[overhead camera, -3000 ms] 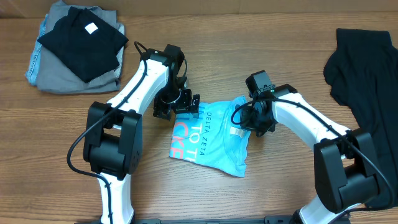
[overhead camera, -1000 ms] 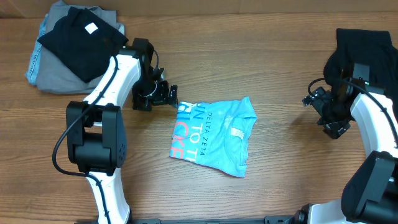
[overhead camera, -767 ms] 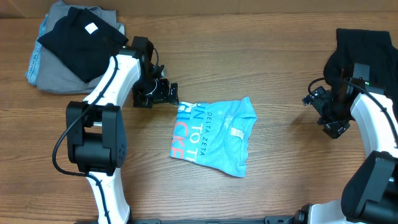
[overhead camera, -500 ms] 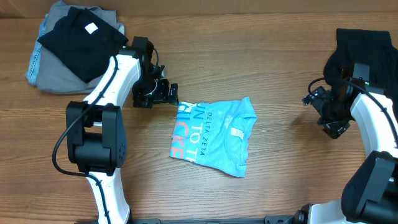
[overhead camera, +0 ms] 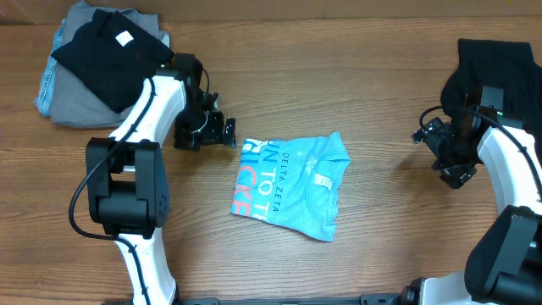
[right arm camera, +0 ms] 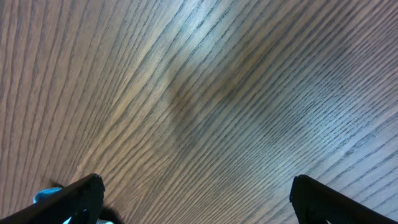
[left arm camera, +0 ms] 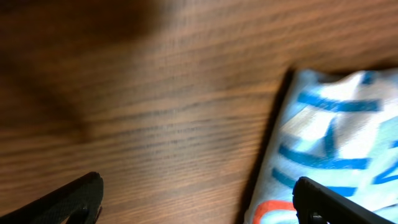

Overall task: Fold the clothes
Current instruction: 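Move the left gripper to the folded shirt's left edge and grasp it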

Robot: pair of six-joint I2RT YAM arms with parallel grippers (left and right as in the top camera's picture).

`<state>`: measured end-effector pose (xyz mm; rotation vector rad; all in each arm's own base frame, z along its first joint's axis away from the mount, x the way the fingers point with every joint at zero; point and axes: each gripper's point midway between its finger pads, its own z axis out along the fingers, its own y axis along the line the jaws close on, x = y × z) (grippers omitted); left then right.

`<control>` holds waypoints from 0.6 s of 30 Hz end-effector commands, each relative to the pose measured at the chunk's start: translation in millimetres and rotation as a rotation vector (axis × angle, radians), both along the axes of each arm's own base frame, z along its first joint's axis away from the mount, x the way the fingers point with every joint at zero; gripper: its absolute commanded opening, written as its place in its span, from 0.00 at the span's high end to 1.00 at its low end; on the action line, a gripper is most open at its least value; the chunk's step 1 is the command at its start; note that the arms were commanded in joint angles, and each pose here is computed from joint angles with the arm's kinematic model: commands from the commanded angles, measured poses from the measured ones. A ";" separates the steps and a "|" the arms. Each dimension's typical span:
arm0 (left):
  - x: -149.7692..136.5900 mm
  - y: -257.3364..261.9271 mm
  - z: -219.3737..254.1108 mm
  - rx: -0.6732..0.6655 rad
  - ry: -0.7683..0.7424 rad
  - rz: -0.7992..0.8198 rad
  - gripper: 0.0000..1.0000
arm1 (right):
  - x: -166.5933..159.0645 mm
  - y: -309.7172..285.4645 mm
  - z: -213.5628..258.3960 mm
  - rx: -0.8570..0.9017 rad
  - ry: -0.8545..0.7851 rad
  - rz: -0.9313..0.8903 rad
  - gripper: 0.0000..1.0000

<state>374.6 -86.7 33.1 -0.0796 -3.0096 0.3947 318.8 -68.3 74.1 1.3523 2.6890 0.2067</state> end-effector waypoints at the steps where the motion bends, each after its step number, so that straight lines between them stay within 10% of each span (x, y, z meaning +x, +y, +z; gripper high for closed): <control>1: -18.3 -2.4 -21.2 -0.038 0.047 -0.026 0.00 | 6.6 -2.1 10.8 -0.010 -0.038 0.004 0.00; 18: -66.4 -56.3 -35.1 -0.393 0.127 -0.095 0.00 | 6.6 -2.1 10.8 -0.010 -0.038 0.004 0.00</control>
